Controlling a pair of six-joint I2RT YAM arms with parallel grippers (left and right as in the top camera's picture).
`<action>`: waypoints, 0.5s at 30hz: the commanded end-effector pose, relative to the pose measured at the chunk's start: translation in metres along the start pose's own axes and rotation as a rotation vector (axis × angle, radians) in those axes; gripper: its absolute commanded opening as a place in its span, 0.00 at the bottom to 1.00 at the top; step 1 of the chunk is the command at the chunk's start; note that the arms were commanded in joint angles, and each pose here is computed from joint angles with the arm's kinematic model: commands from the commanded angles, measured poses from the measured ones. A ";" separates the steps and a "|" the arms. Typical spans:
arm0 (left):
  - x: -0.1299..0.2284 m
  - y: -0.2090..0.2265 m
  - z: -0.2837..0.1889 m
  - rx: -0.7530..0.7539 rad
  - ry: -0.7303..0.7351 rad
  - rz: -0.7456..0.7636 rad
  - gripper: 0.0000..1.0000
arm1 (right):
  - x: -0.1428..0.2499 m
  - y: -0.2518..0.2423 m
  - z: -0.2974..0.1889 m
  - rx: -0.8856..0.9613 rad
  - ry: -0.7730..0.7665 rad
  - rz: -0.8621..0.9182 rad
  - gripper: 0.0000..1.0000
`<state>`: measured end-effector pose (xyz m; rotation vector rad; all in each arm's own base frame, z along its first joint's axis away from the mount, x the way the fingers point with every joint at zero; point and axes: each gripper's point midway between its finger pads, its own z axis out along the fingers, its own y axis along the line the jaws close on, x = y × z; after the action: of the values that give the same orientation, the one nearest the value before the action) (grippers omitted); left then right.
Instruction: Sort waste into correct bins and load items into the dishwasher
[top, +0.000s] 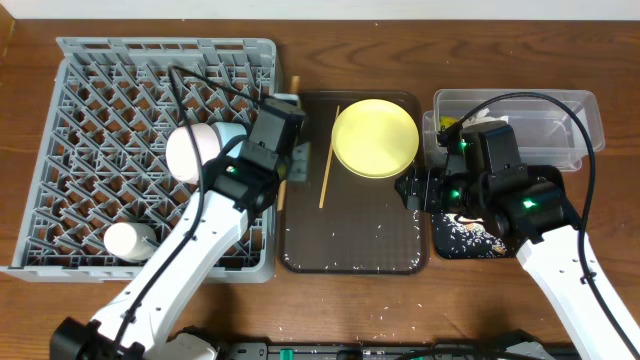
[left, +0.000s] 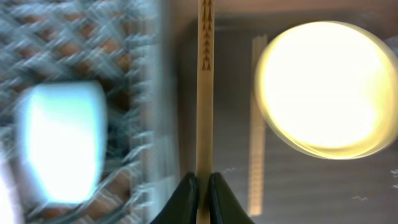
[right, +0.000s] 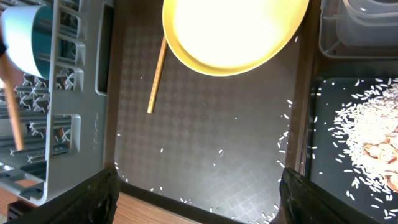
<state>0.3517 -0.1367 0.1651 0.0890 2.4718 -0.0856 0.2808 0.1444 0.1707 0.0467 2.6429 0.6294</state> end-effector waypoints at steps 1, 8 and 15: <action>0.010 0.049 0.009 -0.234 0.033 0.015 0.08 | 0.001 0.001 0.001 0.001 0.005 0.008 0.80; 0.035 0.066 0.041 -0.291 0.156 0.020 0.12 | 0.003 0.002 0.001 -0.006 0.016 0.009 0.80; 0.018 0.010 0.022 -0.042 0.097 0.039 0.34 | 0.003 0.002 0.001 -0.006 0.014 0.009 0.81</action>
<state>0.3536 -0.0950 0.1121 0.0480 2.6165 0.1772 0.2793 0.1445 0.1700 0.0468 2.6499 0.6319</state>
